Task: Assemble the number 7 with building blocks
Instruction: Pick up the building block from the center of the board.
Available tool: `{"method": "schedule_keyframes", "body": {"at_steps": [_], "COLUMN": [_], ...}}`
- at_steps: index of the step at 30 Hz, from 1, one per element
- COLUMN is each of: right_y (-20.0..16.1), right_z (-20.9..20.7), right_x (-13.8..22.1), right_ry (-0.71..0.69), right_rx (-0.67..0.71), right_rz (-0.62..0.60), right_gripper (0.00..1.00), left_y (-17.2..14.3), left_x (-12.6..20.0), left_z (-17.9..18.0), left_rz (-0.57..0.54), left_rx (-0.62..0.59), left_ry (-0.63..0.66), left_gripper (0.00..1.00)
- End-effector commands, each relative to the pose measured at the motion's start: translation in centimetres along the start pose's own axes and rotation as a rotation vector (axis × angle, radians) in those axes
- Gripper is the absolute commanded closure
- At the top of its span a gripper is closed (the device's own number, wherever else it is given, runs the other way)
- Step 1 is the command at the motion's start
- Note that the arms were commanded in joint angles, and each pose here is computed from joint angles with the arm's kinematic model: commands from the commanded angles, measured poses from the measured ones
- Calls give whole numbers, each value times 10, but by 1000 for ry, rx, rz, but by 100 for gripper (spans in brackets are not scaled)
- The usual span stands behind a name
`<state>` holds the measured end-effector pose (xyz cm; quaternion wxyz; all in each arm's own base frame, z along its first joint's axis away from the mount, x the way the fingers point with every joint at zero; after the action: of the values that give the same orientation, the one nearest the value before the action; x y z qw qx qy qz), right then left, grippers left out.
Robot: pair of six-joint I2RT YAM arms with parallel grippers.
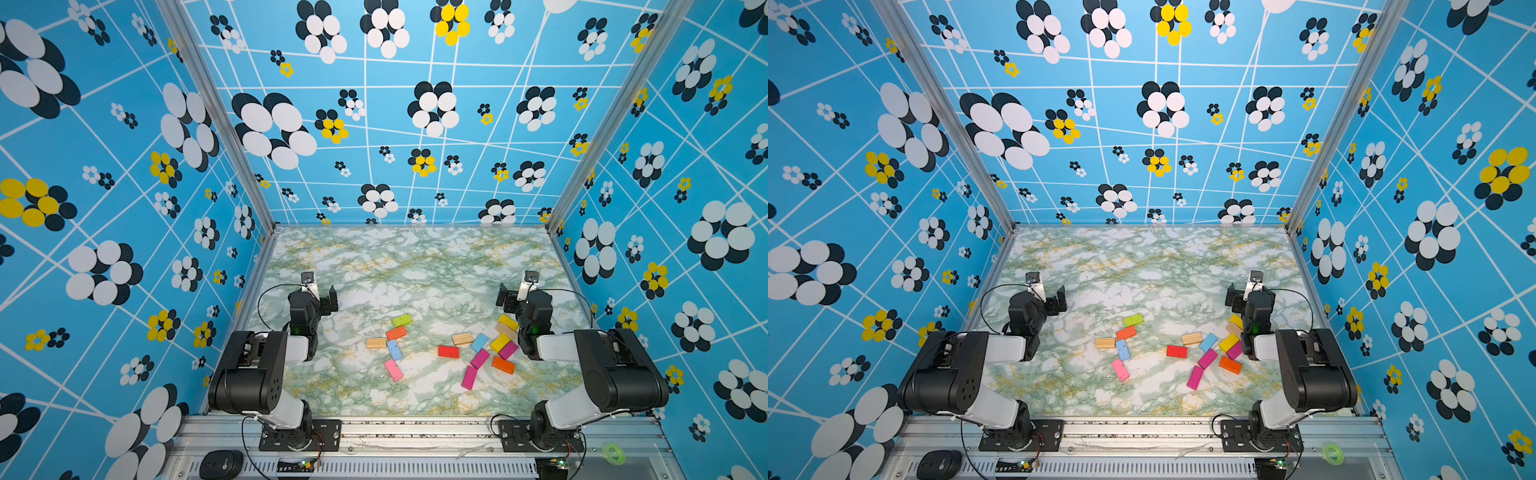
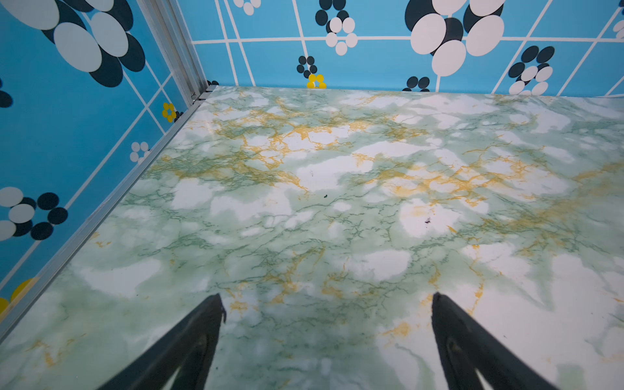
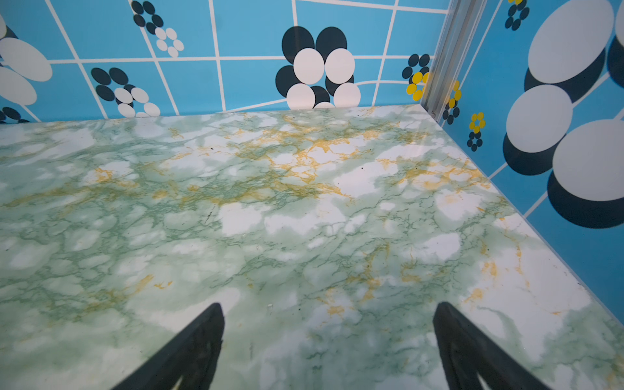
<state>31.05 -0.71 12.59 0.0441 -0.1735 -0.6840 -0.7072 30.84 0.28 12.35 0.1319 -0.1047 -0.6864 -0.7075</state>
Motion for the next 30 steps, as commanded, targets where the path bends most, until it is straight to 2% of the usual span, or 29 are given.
{"method": "schedule_keyframes", "body": {"at_steps": [1,9,15,21,26,30], "right_y": [-2,0,15,35,60,79], "right_z": [-3,-2,-4,-9,-9,-3], "right_x": [-1,4,14,28,36,39], "right_ry": [-20,5,-11,-54,-68,-34], "right_rx": [-15,-13,-19,-51,-155,-213], "right_rz": [6,-22,-28,-35,73,206], "right_gripper": [1,1,2,3,4,4], "left_y": [2,8,25,33,50,65], "left_x": [1,5,22,22,25,29], "left_z": [4,3,8,12,-7,-21], "left_rz": [-26,-32,-13,99,178,201], "left_rx": [39,33,72,169,69,61], "left_ry": [-45,-55,4,56,64,2], "left_gripper": [1,1,1,1,1,1]}}
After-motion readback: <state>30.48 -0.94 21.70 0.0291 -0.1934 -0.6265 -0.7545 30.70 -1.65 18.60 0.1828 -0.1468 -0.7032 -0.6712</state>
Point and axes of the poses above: each gripper's point midway between its finger pads, its own x axis back along the fingers, its own z axis along the line the jaws close on, y = z × x, the point moved 9 cm from there along x, back along the fingers, and after that the axes turned 3 degrees about -x, right-handed, at the moved point
